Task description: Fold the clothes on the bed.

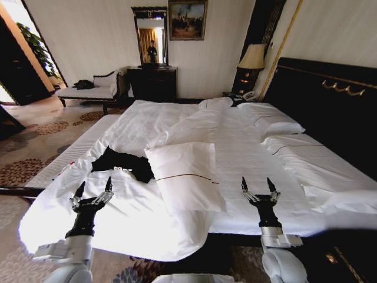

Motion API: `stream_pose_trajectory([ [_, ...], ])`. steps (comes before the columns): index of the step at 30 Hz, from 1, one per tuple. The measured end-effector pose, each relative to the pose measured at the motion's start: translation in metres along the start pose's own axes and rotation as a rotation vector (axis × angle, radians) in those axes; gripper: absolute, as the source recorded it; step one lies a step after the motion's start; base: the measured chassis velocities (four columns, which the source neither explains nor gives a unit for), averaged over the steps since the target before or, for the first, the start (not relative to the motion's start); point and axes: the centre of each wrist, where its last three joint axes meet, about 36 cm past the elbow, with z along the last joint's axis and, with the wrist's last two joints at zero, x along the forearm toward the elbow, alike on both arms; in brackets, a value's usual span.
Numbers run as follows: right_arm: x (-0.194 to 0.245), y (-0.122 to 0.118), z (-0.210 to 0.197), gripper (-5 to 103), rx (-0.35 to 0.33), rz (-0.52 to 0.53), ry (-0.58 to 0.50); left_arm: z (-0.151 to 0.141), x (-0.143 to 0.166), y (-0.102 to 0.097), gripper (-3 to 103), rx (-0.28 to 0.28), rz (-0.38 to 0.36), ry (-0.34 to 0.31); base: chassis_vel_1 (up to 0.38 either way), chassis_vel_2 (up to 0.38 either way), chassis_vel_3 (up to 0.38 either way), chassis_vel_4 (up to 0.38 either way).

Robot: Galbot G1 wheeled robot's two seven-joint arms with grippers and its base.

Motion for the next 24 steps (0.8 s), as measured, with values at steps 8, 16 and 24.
stream_pose_trajectory([
  [8, -0.003, -0.002, 0.004, 100, -0.011, -0.009, 0.003, -0.001, -0.001, 0.002, 100, -0.006, -0.002, -0.005, 0.037, 0.123, -0.033, -0.124],
  [16, -0.012, 0.004, 0.008, 100, -0.137, -0.027, 0.025, -0.001, -0.002, 0.006, 100, -0.015, -0.009, -0.007, 0.014, 0.119, -0.017, -0.112],
  [24, -0.07, -0.005, -0.012, 100, -0.448, -0.051, 0.077, -0.003, 0.0, 0.01, 100, -0.033, -0.016, -0.004, -0.001, 0.017, 0.001, -0.017],
])
